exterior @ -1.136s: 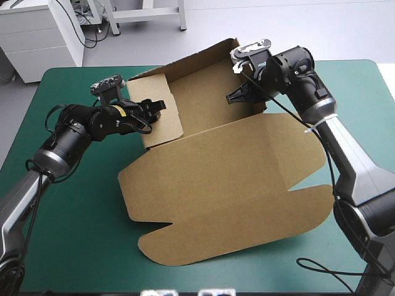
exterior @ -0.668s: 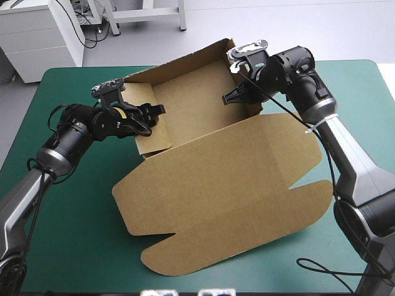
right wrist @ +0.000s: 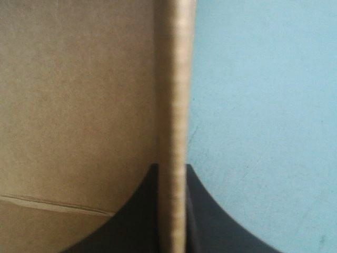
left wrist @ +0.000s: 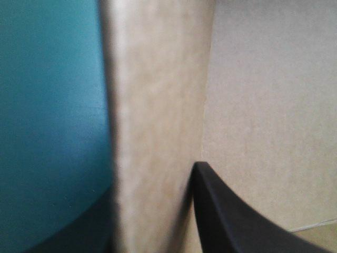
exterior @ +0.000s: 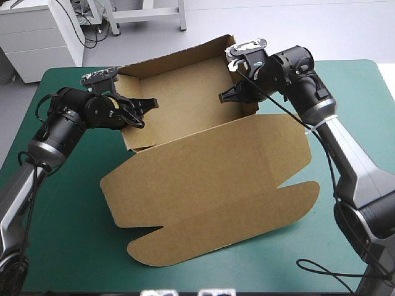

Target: Fold the box

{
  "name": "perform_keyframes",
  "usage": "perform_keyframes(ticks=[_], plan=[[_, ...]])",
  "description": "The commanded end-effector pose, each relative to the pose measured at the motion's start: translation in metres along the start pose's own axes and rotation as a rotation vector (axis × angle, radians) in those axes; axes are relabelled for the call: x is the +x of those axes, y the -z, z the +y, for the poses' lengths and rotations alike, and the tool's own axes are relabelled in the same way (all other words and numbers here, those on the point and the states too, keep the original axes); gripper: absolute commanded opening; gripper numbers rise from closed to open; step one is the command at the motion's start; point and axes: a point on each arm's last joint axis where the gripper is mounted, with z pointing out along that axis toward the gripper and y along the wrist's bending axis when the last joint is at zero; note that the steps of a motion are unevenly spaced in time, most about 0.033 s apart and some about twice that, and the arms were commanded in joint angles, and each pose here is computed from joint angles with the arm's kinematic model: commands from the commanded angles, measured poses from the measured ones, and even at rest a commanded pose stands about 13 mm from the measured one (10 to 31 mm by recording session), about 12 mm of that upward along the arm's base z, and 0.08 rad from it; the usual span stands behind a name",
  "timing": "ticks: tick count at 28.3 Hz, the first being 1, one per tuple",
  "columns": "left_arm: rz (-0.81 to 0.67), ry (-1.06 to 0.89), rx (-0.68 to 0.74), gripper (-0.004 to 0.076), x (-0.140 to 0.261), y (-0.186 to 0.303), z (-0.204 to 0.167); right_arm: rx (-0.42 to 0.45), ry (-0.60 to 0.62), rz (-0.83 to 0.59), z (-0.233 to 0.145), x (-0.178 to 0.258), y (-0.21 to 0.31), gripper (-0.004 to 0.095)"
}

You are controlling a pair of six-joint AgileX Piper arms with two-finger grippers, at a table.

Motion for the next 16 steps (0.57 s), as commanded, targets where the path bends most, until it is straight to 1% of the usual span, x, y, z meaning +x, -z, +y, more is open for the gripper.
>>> perform_keyframes(ticks=[1,2,6,10,14,16], plan=[[-0.091,-0.04,0.082,-0.0006,-0.009,0.027,-0.009,0.037,0.002,-0.15,-0.005,-0.011,0.038,-0.0012],[-0.089,-0.081,0.079,-0.0006,-0.009,0.027,-0.009,0.062,-0.004,-0.138,-0.008,-0.01,0.038,-0.0012],[-0.07,-0.132,0.067,-0.0006,-0.01,0.027,-0.01,0.111,-0.024,-0.122,-0.013,-0.009,0.035,-0.0013],[-0.021,-0.173,0.042,-0.0006,-0.017,0.016,-0.014,0.128,-0.048,-0.076,-0.019,-0.007,0.023,-0.0014],[0.065,-0.191,0.004,-0.0006,-0.026,-0.009,-0.02,0.149,-0.084,0.057,-0.03,0.002,-0.005,-0.0014],[0.105,-0.196,-0.013,-0.0006,-0.03,-0.021,-0.022,0.149,-0.098,0.101,-0.034,0.006,-0.019,-0.0014]])
